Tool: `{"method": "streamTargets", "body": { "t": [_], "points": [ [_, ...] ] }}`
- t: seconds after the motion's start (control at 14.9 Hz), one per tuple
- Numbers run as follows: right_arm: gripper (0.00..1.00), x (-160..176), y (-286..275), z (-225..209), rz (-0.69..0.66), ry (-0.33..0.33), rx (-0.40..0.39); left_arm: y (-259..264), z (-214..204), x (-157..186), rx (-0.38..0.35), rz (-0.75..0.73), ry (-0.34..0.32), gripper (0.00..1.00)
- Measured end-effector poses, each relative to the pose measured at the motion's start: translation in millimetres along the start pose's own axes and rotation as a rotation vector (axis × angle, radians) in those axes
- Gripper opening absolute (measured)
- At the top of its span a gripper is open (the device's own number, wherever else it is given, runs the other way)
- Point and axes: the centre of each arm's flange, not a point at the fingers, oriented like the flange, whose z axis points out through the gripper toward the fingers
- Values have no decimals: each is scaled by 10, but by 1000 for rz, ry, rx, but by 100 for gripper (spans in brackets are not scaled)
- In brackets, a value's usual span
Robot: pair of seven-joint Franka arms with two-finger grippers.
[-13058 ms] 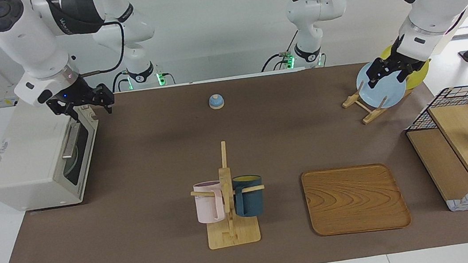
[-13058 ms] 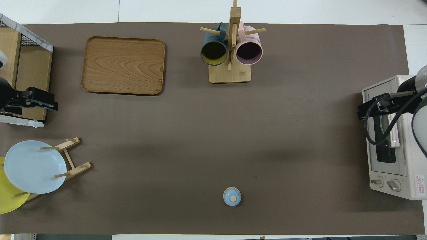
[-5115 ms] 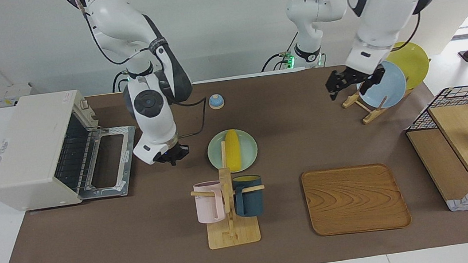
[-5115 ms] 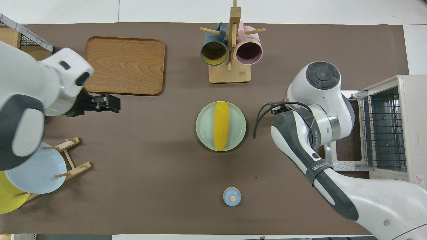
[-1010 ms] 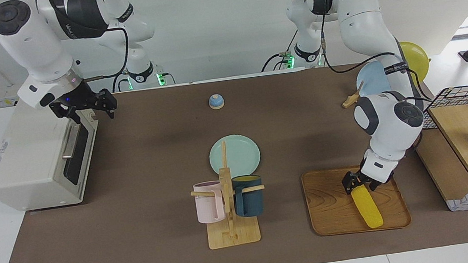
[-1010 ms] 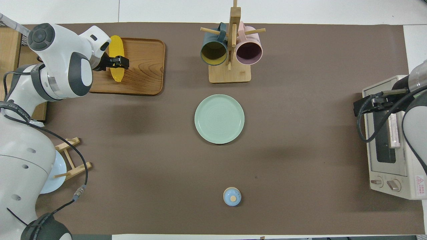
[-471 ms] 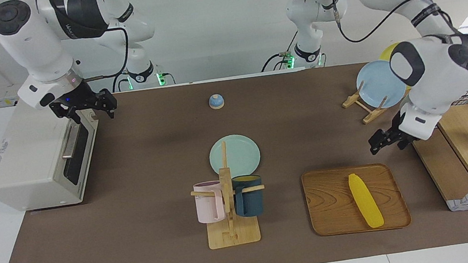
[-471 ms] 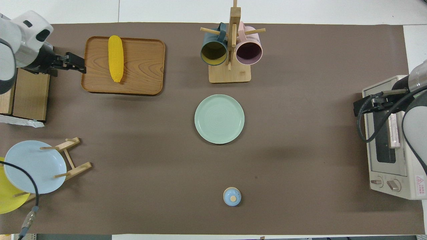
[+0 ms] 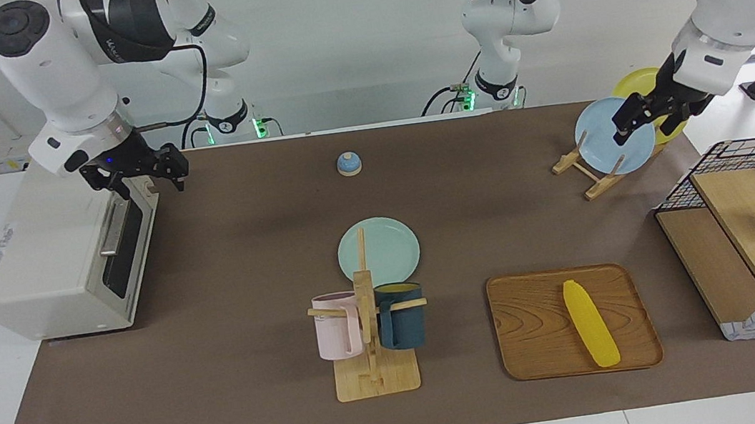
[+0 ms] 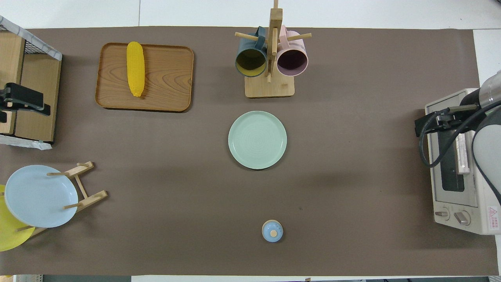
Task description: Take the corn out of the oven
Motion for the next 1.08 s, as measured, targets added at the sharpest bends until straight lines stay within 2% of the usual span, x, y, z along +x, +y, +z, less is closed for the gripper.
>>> {"method": "streamTargets", "body": {
  "t": [0.13,0.27,0.54,0.81,1.01,1.08],
  "points": [
    [100,0,0,0,0,0,0,-72,-135,-202,0,-4,-31,100],
    [100,0,0,0,0,0,0,-36,-95,-271,12,6,-50,100],
    [100,0,0,0,0,0,0,87,265,-167,12,28,3,100],
    [100,0,0,0,0,0,0,82,409,-142,15,28,-1,100],
    [100,0,0,0,0,0,0,124,398,-151,105,55,8,100],
    [100,0,0,0,0,0,0,144,390,-156,112,60,11,100]
  ]
}}
